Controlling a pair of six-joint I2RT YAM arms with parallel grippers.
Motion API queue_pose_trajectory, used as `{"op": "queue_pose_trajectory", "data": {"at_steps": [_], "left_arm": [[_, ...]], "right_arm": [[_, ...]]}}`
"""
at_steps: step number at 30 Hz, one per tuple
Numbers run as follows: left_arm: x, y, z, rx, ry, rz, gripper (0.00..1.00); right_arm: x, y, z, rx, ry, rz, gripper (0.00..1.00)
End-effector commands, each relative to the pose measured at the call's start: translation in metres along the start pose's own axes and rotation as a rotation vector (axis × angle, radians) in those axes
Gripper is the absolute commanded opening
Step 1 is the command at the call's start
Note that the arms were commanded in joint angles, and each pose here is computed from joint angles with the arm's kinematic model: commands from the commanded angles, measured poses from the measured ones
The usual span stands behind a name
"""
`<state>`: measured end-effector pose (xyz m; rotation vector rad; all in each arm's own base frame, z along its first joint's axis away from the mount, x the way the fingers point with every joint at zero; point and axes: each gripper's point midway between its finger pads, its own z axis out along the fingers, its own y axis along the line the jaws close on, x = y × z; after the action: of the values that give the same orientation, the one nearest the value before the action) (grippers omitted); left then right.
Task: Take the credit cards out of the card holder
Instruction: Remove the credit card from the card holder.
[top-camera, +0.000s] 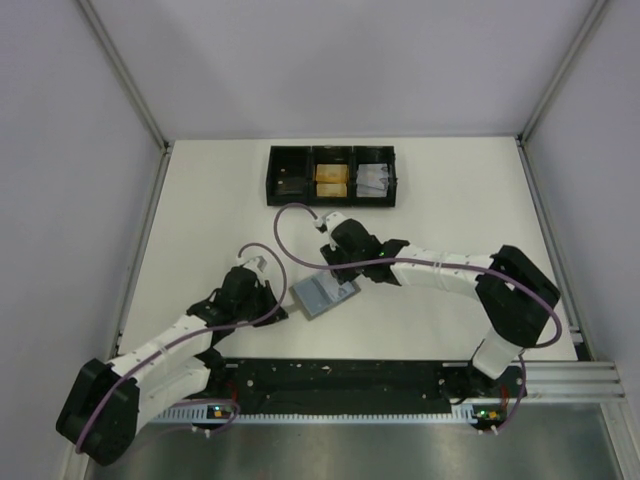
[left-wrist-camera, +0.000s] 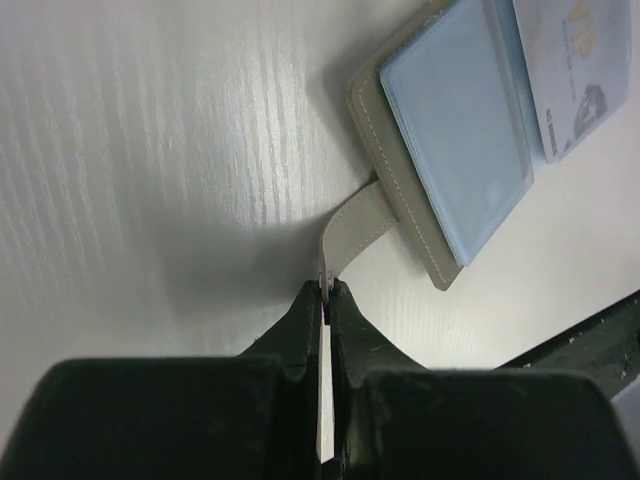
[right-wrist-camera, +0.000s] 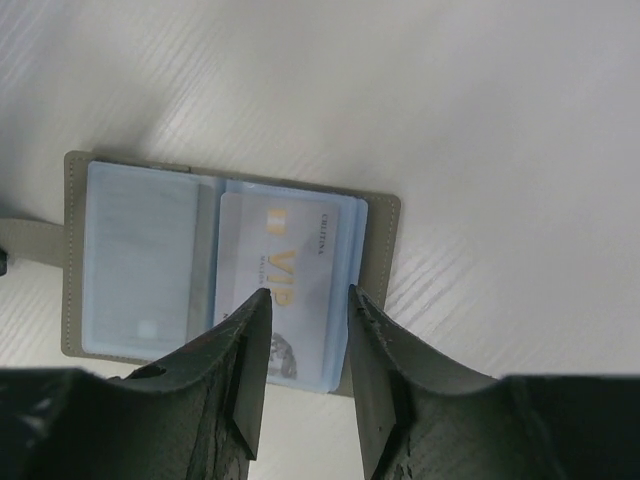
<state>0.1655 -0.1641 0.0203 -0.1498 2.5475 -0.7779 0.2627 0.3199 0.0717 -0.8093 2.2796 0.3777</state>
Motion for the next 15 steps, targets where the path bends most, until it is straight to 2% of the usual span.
{"op": "queue_pose_trajectory", "data": {"at_steps": [1,4,6,13,15], "left_arm": [[-0.021,-0.001,-0.002,-0.043,-0.062,0.018,0.0],[-0.032,-0.009,-0.004,-0.039,-0.08,0.016,0.02],[-0.039,-0.015,-0.007,-0.029,-0.094,0.016,0.11],[-0.064,-0.044,-0.03,0.03,-0.161,0.021,0.37],[-0.072,-0.054,-0.041,0.05,-0.186,0.026,0.4]], "right_arm": [[-0.011,0.002,0.015,-0.061,-0.034,0.062,0.35],[0.001,0.0,0.019,-0.055,-0.005,0.082,0.31],[0.009,0.001,0.021,-0.06,0.004,0.098,0.29],[0.028,0.002,0.026,-0.076,0.023,0.141,0.12],[0.03,0.002,0.027,-0.077,0.025,0.143,0.09]]}}
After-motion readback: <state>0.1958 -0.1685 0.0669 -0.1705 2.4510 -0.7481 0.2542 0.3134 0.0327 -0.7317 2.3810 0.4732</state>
